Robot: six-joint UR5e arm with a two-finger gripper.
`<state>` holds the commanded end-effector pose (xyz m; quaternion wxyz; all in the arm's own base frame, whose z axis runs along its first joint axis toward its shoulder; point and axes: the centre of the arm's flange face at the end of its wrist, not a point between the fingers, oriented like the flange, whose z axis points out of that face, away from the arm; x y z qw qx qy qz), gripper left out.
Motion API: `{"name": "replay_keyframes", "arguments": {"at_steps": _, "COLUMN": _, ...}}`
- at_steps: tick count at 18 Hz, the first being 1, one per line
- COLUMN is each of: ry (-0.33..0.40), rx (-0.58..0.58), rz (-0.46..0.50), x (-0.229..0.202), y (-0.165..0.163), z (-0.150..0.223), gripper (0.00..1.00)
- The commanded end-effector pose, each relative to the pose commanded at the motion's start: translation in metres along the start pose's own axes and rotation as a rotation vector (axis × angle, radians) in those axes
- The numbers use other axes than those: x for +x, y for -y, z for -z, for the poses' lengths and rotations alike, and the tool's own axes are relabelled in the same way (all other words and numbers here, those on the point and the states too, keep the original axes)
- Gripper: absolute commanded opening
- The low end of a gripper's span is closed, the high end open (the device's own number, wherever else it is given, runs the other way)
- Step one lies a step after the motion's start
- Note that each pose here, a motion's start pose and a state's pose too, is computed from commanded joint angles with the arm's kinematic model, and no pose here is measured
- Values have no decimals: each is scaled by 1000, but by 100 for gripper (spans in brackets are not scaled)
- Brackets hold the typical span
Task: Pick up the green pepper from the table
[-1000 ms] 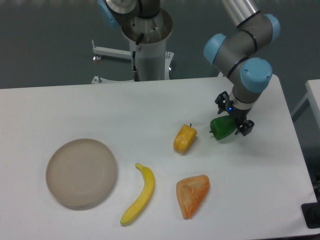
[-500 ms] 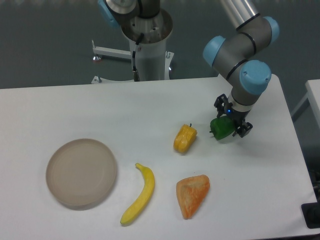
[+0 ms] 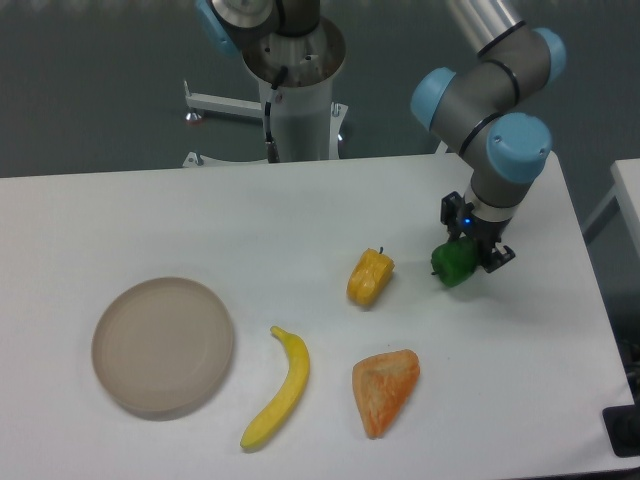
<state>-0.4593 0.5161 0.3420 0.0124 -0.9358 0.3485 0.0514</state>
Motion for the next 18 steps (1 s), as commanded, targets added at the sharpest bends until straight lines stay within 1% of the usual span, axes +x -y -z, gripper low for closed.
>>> {"name": "replay_keyframes", "arguments": {"at_steps": 3, "ry": 49, "rx": -3, "rz": 0, "x": -12, "y": 0, "z": 24, "gripper": 38}}
{"name": "replay_keyframes", "arguments": {"at_steps": 8, "ry": 94, "rx": -4, "rz": 19, "x": -21, "y": 11, "z": 46, "gripper": 38}}
{"name": "replay_keyframes", "arguments": {"at_steps": 18, "ry": 97, "rx": -4, "rz": 33, "x": -23, "y": 12, "z": 46, "gripper": 38}}
